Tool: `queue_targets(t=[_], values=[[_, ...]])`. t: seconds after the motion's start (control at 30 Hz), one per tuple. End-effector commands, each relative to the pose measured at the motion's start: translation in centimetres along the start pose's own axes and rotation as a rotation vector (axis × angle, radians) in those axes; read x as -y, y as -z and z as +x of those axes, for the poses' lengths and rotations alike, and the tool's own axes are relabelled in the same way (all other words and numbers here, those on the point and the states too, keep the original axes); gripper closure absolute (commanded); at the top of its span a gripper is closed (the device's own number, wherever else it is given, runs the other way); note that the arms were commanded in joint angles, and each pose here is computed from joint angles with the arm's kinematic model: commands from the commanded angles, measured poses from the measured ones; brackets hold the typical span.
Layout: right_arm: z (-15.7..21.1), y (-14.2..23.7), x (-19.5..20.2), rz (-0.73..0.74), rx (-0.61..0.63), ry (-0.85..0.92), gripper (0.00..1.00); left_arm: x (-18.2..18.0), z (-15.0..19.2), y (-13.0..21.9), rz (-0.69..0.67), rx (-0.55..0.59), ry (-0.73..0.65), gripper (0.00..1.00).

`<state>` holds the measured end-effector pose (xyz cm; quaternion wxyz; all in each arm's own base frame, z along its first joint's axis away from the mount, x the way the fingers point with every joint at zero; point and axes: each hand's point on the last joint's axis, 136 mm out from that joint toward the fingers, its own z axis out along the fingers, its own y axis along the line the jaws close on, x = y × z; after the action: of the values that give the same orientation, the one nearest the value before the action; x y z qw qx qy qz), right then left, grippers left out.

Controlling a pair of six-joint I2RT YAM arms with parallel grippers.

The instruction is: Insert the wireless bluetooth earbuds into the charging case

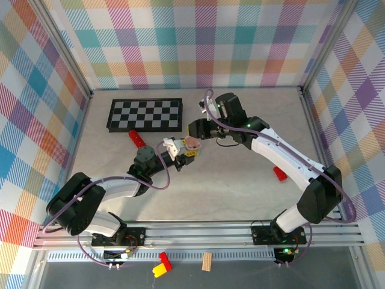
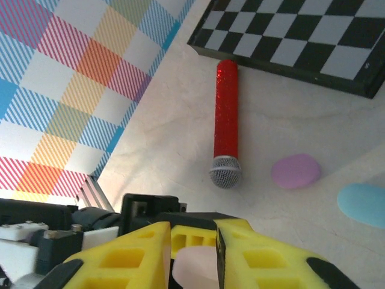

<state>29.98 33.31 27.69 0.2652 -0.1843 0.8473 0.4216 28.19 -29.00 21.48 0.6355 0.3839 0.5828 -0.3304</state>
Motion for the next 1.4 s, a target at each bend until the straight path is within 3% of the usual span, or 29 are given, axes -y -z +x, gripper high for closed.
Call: queue_targets(t=[0.0,0.2,0.33,0.43,0.67,0.9,1.17,1.37], values=[[0.9,1.2,-0.6,-0.023,-0.014,0.011,0.75,-0.1,-2.7,-0.2,-0.006,0.089,0.002,0.65],[0.8,3.5,-0.6,-0.02,0.055,-0.031,0.72,-0.4,-3.6,-0.4,-0.007,0.147,0.046,0.66],[0.1,5.3,0.5,-0.131,0.133,-0.204,0.49,-0.2,-4.5,-0.5,0.01,0.181,0.062,0.66],[0.7,5.7,0.7,-0.254,0.121,-0.311,0.4,-0.2,-5.3,-0.5,0.02,0.208,0.07,0.66],[2.0,4.7,-0.4,-0.448,0.035,-0.416,0.37,0.3,-6.5,-1.0,0.065,0.234,0.076,0.66],[2.2,3.1,-0.3,-0.528,-0.036,-0.479,0.45,0.4,-6.6,-1.2,0.073,0.238,0.079,0.66],[1.7,2.7,-0.1,-0.562,-0.018,-0.498,0.74,0.4,-6.0,-1.2,0.07,0.224,0.084,0.66],[1.6,2.8,1.8,-0.497,0.042,-0.521,0.81,0.4,-5.2,-0.8,0.051,0.198,0.069,0.44]])
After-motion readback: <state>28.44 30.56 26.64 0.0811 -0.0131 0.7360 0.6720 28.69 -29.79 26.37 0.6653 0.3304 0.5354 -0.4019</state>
